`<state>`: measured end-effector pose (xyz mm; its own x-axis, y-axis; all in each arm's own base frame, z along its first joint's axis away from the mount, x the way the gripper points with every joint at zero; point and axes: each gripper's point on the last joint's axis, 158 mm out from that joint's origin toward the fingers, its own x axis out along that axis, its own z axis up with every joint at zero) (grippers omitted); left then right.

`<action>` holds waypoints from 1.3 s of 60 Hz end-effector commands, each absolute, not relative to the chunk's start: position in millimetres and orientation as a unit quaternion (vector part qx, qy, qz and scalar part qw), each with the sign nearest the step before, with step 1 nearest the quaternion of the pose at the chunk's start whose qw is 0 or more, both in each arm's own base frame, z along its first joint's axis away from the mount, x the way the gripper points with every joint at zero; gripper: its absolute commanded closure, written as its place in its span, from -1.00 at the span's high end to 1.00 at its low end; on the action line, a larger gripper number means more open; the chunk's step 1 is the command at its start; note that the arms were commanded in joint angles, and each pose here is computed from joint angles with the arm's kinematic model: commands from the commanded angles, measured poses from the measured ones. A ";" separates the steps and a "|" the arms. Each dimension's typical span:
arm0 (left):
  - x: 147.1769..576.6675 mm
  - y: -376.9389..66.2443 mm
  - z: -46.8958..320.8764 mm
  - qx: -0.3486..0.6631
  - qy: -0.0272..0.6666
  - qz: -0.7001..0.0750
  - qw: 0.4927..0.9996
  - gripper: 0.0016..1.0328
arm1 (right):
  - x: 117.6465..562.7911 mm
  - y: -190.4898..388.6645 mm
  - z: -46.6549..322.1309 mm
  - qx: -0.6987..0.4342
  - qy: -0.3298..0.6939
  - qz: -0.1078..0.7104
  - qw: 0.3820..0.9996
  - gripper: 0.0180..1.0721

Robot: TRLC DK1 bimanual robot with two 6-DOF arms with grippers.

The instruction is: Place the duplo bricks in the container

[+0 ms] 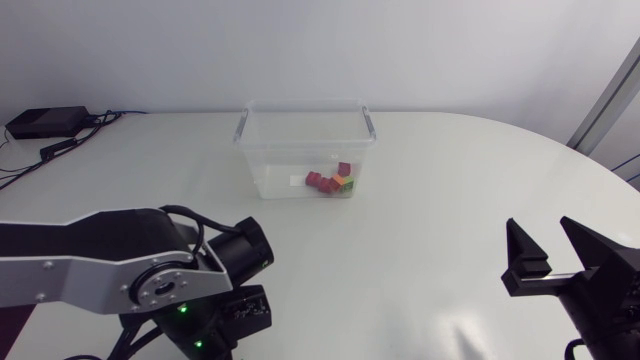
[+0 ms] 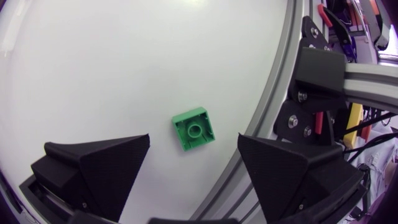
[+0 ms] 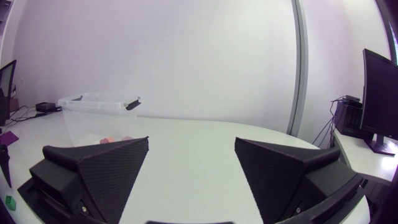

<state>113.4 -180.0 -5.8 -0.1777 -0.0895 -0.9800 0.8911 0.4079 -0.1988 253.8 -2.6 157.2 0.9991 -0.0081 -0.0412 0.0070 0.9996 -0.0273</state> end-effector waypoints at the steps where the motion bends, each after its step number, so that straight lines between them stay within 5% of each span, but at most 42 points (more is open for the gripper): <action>1: 118.8 -178.5 -14.4 0.304 0.648 -0.425 0.554 0.91 | 254.0 -6.4 148.6 -0.017 0.029 -0.012 0.999 0.91; 24: 125.7 -186.4 -31.6 0.298 0.655 -0.419 0.554 0.88 | 254.0 -6.4 148.6 -0.017 0.029 -0.012 0.999 0.91; 33: 121.4 -186.8 -37.0 0.301 0.659 -0.419 0.547 0.47 | 254.0 -6.4 148.6 -0.017 0.029 -0.012 0.999 0.91; 41: 108.7 -182.6 -44.2 0.312 0.668 -0.420 0.529 0.36 | 254.0 -6.4 148.3 -0.017 0.030 -0.012 0.999 0.91; 45: 108.5 -183.3 -45.6 0.310 0.669 -0.417 0.531 0.08 | 254.0 -6.4 148.6 -0.017 0.029 -0.012 0.999 0.91; 48: 112.7 -183.7 -47.2 0.301 0.671 -0.411 0.539 -0.41 | 254.0 -6.4 148.6 -0.018 0.029 -0.012 0.999 0.91; 61: 115.0 -183.7 -48.4 0.292 0.667 -0.406 0.552 -0.60 | 254.0 -6.4 148.6 -0.017 0.029 -0.012 0.999 0.91; 78: 133.9 -189.2 -23.1 0.274 0.636 -0.409 0.594 -0.61 | 254.0 -6.4 148.6 -0.017 0.029 -0.012 0.999 0.91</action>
<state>127.2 -190.2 -34.6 -0.1755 -0.1027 -0.9791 0.8475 0.4902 -0.2034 253.8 -2.6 157.2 0.9991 -0.0081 -0.0412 0.0070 0.9996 -0.0269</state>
